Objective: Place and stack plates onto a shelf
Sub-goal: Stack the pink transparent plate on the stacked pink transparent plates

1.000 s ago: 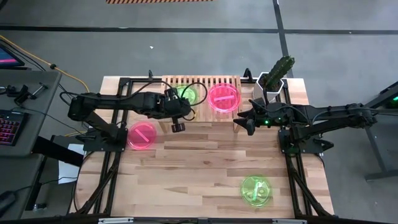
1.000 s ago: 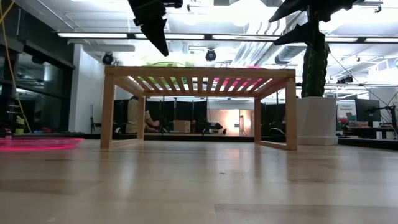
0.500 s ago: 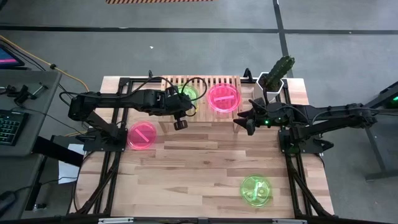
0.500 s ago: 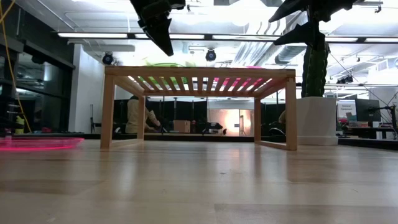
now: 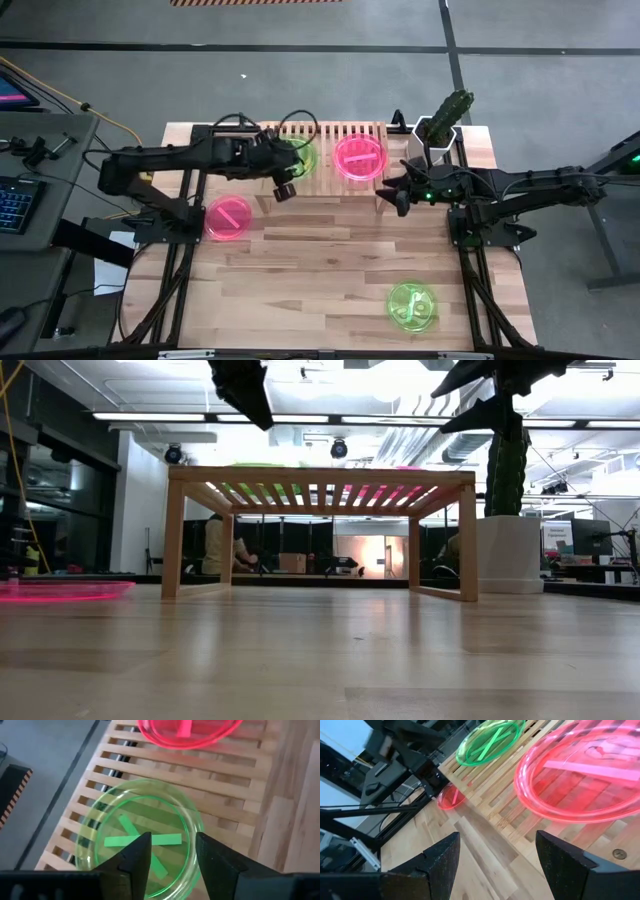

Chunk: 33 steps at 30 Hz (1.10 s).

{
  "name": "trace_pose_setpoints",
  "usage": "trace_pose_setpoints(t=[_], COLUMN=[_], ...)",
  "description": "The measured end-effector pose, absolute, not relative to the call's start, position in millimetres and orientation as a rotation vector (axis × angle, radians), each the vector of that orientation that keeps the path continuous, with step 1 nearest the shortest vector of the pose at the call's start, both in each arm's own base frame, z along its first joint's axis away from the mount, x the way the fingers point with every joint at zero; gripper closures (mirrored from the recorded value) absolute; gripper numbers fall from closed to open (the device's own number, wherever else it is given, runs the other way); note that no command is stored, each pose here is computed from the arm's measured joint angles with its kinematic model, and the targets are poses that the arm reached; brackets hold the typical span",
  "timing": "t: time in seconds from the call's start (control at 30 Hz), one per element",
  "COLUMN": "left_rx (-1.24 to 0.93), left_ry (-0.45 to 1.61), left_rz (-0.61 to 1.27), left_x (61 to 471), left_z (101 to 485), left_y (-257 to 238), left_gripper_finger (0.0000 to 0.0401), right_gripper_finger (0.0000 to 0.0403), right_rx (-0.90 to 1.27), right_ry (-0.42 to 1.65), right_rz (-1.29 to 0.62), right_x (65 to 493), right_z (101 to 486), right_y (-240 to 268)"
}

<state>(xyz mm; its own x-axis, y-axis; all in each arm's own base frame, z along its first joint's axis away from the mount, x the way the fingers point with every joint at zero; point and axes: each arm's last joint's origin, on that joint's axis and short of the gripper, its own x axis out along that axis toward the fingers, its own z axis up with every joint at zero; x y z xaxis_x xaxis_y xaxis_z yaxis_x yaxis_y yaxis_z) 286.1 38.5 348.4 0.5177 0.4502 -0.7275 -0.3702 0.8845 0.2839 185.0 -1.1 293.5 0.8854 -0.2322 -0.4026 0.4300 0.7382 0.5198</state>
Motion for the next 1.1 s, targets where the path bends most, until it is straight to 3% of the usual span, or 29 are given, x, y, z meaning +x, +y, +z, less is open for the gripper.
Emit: trace_pose_setpoints(t=[0.23, 0.4, 0.77, 1.1], left_rx=[-0.097, -0.144, -0.430, -0.458], left_ry=[0.706, 0.393, -0.084, -0.153], left_rz=[0.382, 0.226, 0.055, 0.087], left_x=[265, 249, 196, 178], left_z=[380, 392, 326, 316], left_y=[27, 6, -17, -15], left_gripper_finger=[0.0254, 0.0254, 0.0254, 0.0254], right_gripper_finger=[0.0160, 0.0160, 0.0160, 0.0160], right_rx=[0.643, 0.651, 0.661, 0.662], right_ry=[0.319, 0.317, 0.313, 0.313], right_rz=[-0.383, -0.384, -0.385, -0.384], right_x=[185, 185, 185, 185], right_z=[294, 294, 294, 294], right_y=[-1, -1, -1, -1])
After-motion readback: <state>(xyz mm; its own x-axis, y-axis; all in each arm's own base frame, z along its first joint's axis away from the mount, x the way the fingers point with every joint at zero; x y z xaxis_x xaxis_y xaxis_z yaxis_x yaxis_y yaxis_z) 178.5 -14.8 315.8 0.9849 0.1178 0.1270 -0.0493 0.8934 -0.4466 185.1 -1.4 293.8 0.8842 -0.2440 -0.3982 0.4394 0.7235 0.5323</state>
